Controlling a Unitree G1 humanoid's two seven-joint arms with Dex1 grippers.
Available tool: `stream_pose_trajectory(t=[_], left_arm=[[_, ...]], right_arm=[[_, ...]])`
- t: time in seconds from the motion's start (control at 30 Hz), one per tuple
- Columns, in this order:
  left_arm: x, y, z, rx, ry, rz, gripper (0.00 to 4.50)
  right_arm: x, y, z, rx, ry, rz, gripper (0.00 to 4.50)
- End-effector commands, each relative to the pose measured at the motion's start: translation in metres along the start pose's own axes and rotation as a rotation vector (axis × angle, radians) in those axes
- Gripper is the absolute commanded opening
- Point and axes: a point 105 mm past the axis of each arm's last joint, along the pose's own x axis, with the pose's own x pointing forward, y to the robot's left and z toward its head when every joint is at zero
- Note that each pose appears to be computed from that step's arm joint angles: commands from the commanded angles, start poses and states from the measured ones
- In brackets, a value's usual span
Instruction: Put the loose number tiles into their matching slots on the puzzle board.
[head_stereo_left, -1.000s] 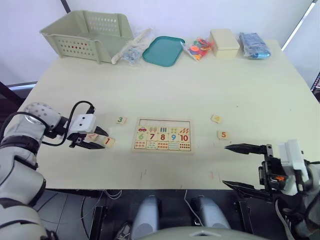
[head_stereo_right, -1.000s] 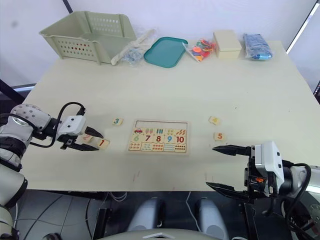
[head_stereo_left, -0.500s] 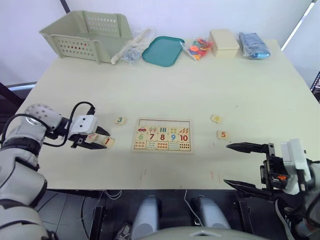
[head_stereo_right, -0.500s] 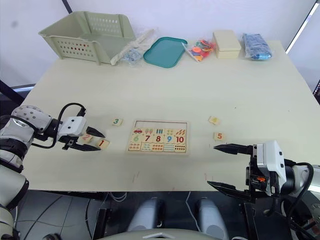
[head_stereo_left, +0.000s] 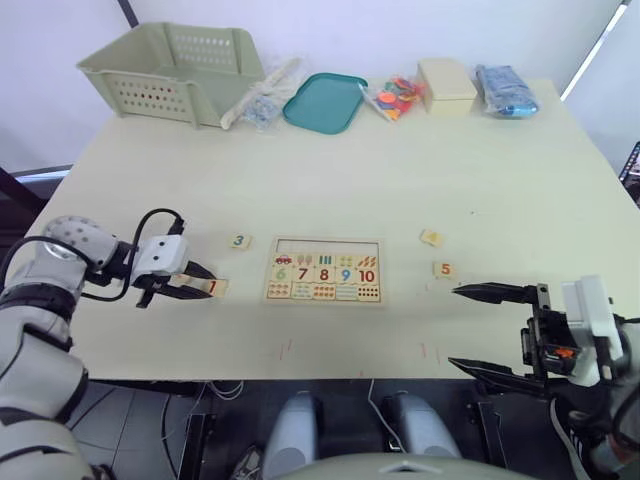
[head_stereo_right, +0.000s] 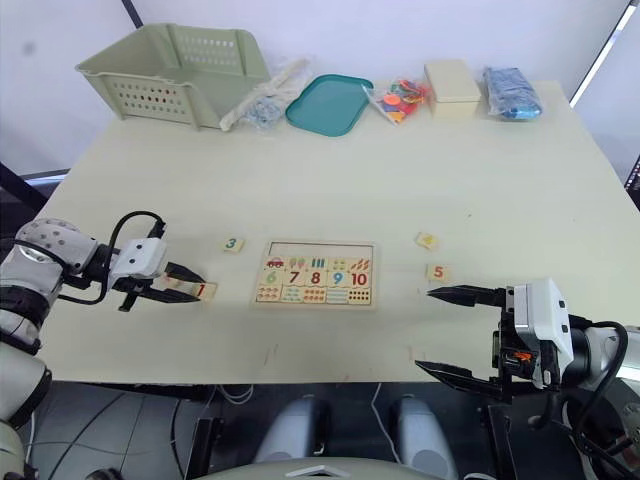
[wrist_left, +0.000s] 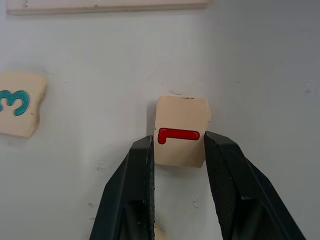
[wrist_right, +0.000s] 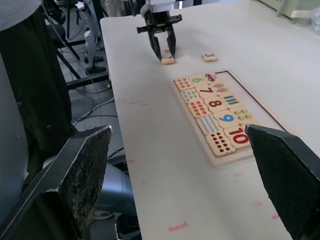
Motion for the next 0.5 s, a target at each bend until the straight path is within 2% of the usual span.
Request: stream_pose_trajectory(t=[0.03, 0.13, 0.27, 0.5], left_arm=[[-0.015, 0.001, 0.013, -0.006, -0.063, 0.033, 0.96], [-0.018, 0.002, 0.020, -0.026, -0.083, 0.064, 0.96], [-0.020, 0.002, 0.047, -0.078, -0.114, 0.079, 0.96], [-0.025, 0.017, 0.097, -0.105, -0.024, 0.157, 0.96]], right_arm=[[0.000, 0.000, 0.006, -0.037, -0.017, 0.000, 4.50], [0.001, -0.001, 0.006, -0.042, -0.024, -0.005, 4.50], [0.002, -0.003, 0.007, -0.050, -0.032, -0.010, 4.50], [0.001, -0.007, 0.011, -0.066, -0.049, -0.035, 4.50]])
